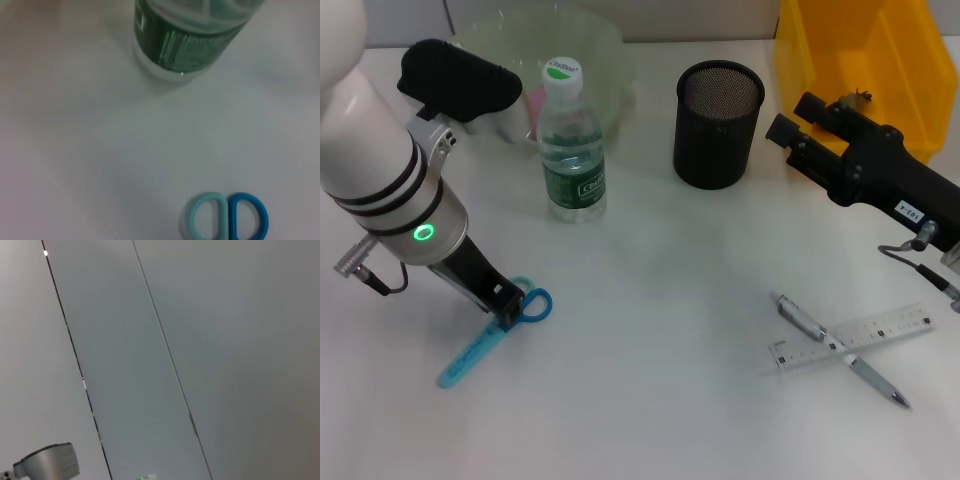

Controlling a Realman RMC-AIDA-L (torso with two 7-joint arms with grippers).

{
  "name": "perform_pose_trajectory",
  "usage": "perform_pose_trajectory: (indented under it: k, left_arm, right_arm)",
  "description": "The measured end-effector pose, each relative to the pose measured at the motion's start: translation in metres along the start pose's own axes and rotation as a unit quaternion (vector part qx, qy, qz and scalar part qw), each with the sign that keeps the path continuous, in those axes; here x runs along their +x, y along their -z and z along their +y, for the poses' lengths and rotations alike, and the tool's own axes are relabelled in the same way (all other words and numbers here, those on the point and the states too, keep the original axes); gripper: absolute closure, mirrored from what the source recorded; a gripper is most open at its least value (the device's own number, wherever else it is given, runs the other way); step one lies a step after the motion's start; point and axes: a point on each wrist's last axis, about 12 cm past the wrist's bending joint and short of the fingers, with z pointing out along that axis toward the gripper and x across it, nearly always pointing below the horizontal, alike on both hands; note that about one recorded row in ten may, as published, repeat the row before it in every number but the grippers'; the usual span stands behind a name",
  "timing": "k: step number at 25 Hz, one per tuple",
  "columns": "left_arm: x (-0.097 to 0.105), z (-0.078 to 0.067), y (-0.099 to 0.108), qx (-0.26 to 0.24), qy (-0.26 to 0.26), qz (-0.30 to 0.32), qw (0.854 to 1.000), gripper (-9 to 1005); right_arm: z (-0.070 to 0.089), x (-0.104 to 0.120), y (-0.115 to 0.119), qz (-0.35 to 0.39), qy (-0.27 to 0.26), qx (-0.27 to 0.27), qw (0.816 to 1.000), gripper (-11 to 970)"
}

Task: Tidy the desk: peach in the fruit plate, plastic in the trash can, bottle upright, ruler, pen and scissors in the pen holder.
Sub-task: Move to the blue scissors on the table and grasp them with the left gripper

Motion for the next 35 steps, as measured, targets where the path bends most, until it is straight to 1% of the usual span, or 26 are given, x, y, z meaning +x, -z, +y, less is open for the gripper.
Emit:
perform_pose_trajectory:
  k: [6,11,17,23,28,35]
  left_arm:
    - [0.002,0.001,-0.002,0.000,0.001,0.005,1.000,788]
    - [0.002,0.001,0.001,0.000,0.001,0.008,1.000,780]
    - [0.001,-0.002,0.002,-0.001,-0.006,0.026,1.000,771]
    - [0.002,-0.001,-0.003,-0.001,-0.004,0.035,0.999,599]
    - [0.001,-0.001,-0.006,-0.002,-0.004,0.039,0.999,490]
    - [0.001,0.000,-0.008,-0.003,-0.002,0.034,0.999,491]
  right_arm:
    - [0.000,0.000,0.000,-0.001,0.000,0.001,1.000,384]
    - [0.000,0.000,0.000,-0.001,0.002,0.000,1.000,384]
    - [0.000,0.000,0.000,-0.001,0.001,0.000,1.000,384]
    - [0.001,0.002,0.001,0.000,-0.002,0.002,1.000,385]
    - [0.001,0.002,0.001,0.001,-0.003,0.002,1.000,386]
    - [0.001,0.002,0.001,0.001,-0.003,0.002,1.000,387]
